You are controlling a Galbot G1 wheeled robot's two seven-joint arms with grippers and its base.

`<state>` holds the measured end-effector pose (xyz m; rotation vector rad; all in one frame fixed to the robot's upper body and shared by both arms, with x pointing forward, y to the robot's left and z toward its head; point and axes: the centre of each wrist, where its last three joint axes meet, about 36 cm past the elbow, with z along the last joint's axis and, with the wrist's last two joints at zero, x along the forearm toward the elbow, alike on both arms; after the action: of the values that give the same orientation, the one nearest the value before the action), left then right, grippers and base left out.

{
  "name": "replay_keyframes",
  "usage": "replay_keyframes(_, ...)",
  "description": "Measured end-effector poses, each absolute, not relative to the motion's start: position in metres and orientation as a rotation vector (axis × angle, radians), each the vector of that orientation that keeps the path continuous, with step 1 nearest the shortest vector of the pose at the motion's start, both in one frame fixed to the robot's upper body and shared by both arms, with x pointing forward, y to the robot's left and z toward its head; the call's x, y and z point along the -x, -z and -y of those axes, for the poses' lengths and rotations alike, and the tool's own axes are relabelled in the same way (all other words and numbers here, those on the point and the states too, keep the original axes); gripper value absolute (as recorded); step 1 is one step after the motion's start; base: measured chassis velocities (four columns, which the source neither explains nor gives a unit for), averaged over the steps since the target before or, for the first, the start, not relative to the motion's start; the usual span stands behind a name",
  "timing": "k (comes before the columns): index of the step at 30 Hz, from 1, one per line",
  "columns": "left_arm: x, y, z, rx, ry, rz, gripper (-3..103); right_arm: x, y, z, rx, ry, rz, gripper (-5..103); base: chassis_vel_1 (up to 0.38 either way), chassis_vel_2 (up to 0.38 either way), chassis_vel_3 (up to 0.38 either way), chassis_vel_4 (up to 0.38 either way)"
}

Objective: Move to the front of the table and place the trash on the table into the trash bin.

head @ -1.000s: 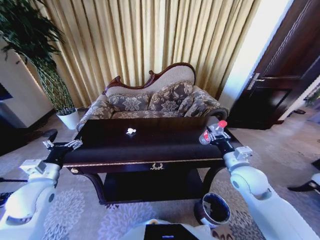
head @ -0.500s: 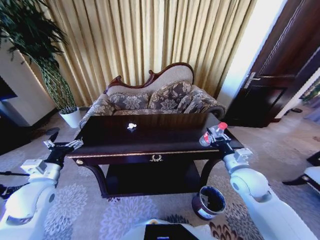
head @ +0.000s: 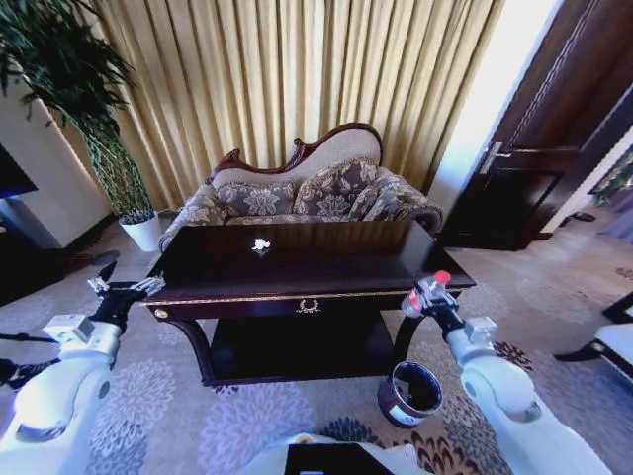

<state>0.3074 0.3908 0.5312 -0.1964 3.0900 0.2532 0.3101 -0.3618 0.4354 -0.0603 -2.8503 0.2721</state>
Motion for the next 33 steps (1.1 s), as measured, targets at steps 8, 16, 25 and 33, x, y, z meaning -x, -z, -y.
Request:
replay_keyframes(8,-0.306,-0.53,-0.39,0.198,-0.253,-3.094,100,-0.317,-0.345,0.398,0.202,-0.196,2.596,27,0.0,0.0,0.0,0.0)
replay_keyframes(16,-0.305,-0.531,-0.389,0.197,-0.252,-3.094,100,-0.327,-0.24,0.438,0.336,-0.201,2.425,27,0.0,0.0,0.0,0.0)
replay_keyframes(25,-0.303,-0.529,-0.382,0.174,-0.242,-3.098,100,-0.322,-0.169,0.45,0.397,-0.261,2.379,27,0.0,0.0,0.0,0.0)
replay_keyframes(33,-0.302,-0.532,-0.381,0.166,-0.251,-3.092,100,-0.321,-0.165,0.443,0.398,-0.27,2.385,48,0.0,0.0,0.0,0.0)
